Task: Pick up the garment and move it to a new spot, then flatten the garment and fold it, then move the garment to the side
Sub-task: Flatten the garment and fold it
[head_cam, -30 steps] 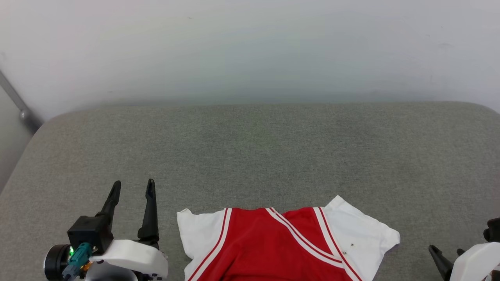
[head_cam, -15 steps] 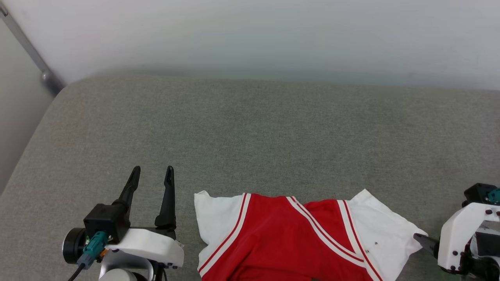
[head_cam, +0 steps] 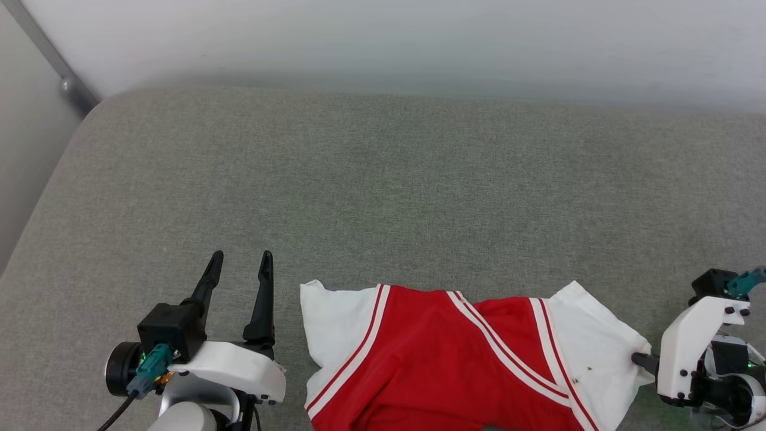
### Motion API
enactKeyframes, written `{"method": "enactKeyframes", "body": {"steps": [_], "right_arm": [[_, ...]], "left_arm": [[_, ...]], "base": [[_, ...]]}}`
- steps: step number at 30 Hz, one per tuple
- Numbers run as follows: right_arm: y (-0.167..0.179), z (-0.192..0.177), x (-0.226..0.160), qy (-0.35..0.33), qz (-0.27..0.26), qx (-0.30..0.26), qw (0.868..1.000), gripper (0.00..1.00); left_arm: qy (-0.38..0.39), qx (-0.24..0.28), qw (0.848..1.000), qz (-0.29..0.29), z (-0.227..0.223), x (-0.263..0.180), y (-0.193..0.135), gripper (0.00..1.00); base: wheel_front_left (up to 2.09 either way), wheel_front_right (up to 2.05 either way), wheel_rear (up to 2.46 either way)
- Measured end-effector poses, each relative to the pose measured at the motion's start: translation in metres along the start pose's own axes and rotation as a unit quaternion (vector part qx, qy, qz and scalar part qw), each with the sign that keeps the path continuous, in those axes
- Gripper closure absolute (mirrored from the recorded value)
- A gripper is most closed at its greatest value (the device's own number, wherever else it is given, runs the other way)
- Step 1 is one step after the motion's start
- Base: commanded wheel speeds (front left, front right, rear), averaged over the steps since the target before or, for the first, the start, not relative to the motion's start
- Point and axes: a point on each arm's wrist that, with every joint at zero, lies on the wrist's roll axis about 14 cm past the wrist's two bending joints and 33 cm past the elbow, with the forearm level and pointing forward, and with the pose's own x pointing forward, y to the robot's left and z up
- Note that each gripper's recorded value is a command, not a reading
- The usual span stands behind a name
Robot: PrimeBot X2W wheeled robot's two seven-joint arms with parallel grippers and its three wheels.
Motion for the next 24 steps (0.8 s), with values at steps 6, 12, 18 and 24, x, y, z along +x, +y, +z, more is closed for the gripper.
{"method": "enactKeyframes", "body": {"steps": [6, 12, 18, 24], "right_arm": [[0.003, 0.006, -0.008, -0.025, 0.002, -0.016, 1.000, 1.00], [0.003, 0.020, -0.028, -0.065, -0.002, -0.034, 0.997, 1.00], [0.003, 0.027, -0.044, -0.094, -0.006, -0.043, 0.995, 1.00], [-0.001, 0.023, -0.046, -0.093, -0.009, -0.036, 0.995, 1.00]], "left_arm": [[0.027, -0.001, 0.999, -0.021, -0.007, 0.005, -0.004, 0.00], [0.098, 0.019, 0.992, -0.073, -0.017, 0.021, -0.010, 0.00], [0.255, 0.028, 0.960, -0.116, -0.061, 0.033, -0.014, 0.00], [0.443, 0.041, 0.884, -0.144, -0.123, 0.020, -0.014, 0.00]], "base": [[0.00, 0.00, 0.00], [0.00, 0.00, 0.00], [0.00, 0.00, 0.00], [0.00, 0.00, 0.00]]}}
